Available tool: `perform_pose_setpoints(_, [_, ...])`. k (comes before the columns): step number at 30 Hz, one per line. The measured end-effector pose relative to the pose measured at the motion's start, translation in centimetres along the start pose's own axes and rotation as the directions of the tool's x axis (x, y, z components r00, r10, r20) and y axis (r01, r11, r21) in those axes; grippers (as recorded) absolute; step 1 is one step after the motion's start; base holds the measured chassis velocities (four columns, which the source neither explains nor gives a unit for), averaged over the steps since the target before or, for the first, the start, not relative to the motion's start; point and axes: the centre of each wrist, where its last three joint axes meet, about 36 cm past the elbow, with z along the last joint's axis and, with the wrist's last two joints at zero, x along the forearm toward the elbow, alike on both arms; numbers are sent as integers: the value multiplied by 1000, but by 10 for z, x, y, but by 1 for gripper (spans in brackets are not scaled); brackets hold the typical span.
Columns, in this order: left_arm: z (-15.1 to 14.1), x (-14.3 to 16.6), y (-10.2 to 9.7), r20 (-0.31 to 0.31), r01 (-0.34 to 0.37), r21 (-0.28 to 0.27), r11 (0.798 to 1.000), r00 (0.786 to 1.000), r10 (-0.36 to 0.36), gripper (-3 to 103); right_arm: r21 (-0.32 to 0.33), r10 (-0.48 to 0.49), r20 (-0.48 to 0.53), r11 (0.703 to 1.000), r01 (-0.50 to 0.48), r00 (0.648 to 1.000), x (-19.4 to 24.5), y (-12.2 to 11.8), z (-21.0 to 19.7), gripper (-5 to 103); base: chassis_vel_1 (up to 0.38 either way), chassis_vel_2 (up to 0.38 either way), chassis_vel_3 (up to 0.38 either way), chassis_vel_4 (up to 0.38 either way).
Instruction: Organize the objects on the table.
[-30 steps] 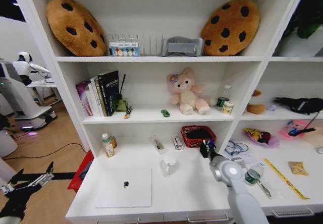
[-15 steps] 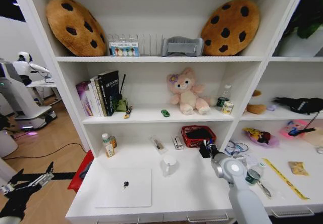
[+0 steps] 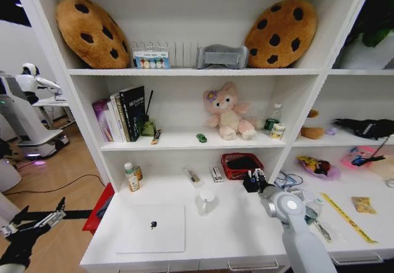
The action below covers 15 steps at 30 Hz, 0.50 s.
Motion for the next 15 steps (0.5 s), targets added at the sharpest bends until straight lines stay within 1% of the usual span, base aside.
perform_pose_setpoints(1, [0, 0, 0, 0, 0, 0, 1000, 1000, 0, 100, 0, 0, 0, 1000, 0, 1000, 0, 0, 0, 99, 0, 0, 0, 0])
perform_pose_setpoints(4, [0, 0, 0, 0, 0, 0, 1000, 1000, 0, 100, 28, -6, -2, 1000, 6, 1000, -14, 9, -2, 100, 0, 0, 0, 0])
perform_pose_setpoints(6, [0, 0, 0, 0, 0, 0, 1000, 1000, 0, 100, 31, -11, 0, 999, 11, 1000, -17, 13, -4, 100, 0, 0, 0, 0])
perform_pose_setpoints(8, [0, 0, 0, 0, 0, 0, 1000, 1000, 0, 100, 35, -31, 4, 999, 31, 1000, -21, 25, -11, 100, 0, 0, 0, 0])
perform_pose_setpoints(9, [0, 0, 0, 0, 0, 0, 1000, 1000, 0, 100, 35, -31, 4, 999, 31, 1000, -21, 25, -11, 100, 0, 0, 0, 0])
perform_pose_setpoints(12, [0, 0, 0, 0, 0, 0, 1000, 1000, 0, 100, 42, -46, 17, 998, 46, 999, -24, 37, -19, 100, 0, 0, 0, 0])
perform_pose_setpoints(15, [0, 0, 0, 0, 0, 0, 1000, 1000, 0, 100, 46, -50, 19, 998, 49, 999, -23, 40, -21, 100, 0, 0, 0, 0])
